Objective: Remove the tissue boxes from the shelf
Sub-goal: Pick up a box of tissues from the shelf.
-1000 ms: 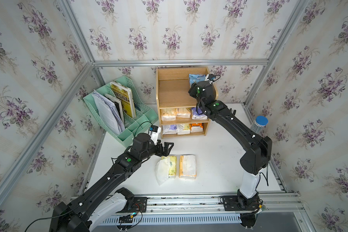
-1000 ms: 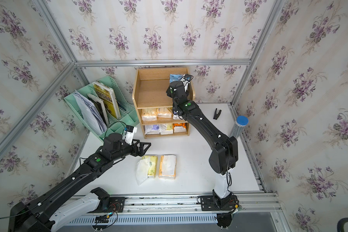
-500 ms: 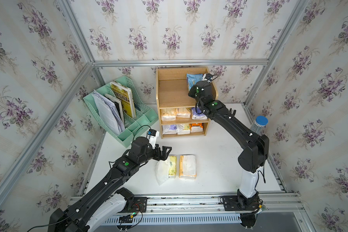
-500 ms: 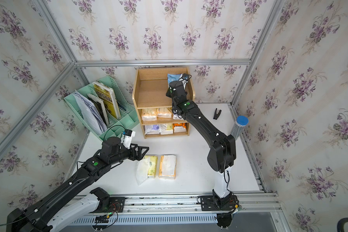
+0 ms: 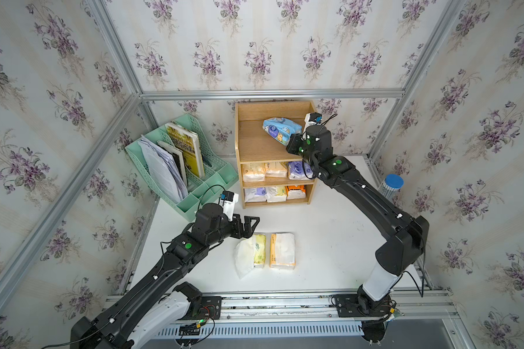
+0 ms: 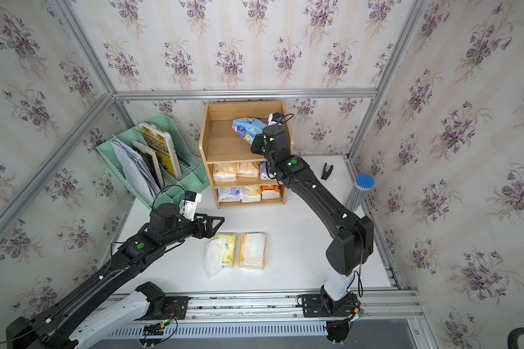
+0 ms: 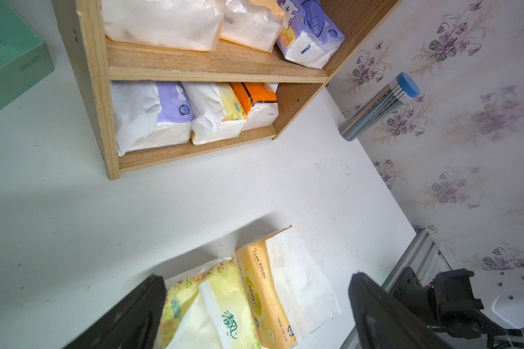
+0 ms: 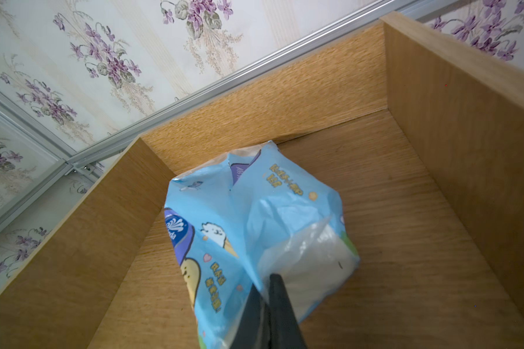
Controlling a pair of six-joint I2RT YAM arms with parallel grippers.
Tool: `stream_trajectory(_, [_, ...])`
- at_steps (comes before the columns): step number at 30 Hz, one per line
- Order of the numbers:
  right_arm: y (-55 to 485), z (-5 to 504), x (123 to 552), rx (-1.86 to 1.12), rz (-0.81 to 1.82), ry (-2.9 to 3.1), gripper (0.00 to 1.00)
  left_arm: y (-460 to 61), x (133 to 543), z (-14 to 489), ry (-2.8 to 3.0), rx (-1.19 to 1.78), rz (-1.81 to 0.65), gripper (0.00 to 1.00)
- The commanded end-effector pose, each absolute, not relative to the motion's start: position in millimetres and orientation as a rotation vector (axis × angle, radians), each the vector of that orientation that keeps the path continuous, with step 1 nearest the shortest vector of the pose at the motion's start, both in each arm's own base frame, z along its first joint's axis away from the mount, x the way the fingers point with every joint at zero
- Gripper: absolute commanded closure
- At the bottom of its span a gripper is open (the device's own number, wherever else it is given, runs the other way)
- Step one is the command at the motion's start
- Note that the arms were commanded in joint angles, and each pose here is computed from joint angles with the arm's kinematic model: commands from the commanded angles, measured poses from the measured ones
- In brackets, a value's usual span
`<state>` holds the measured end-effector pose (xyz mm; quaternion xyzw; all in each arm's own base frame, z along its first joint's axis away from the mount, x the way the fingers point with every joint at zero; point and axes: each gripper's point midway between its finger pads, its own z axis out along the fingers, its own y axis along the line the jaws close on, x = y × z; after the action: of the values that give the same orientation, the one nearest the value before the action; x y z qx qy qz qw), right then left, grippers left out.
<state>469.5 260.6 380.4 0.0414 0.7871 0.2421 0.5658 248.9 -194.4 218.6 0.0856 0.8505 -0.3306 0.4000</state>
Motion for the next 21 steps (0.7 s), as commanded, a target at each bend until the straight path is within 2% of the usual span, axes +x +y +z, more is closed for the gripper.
stream_trajectory(1, [264.6, 386.5, 454.8, 0.037, 0.626, 1.843, 1.00, -199.2, 250.5, 231.8, 2.120, 0.204, -0.867, 0.01])
stream_trajectory(14, [242.3, 391.5, 381.0, -0.031, 0.728, 1.828, 1.00, -223.2, 241.3, 280.6, 1.954, 0.234, -0.967, 0.01])
stream_trajectory(21, [231.0, 377.5, 337.1, -0.101, 0.787, 1.850, 1.00, -223.1, 230.3, 296.4, 1.868, 0.235, -0.961, 0.01])
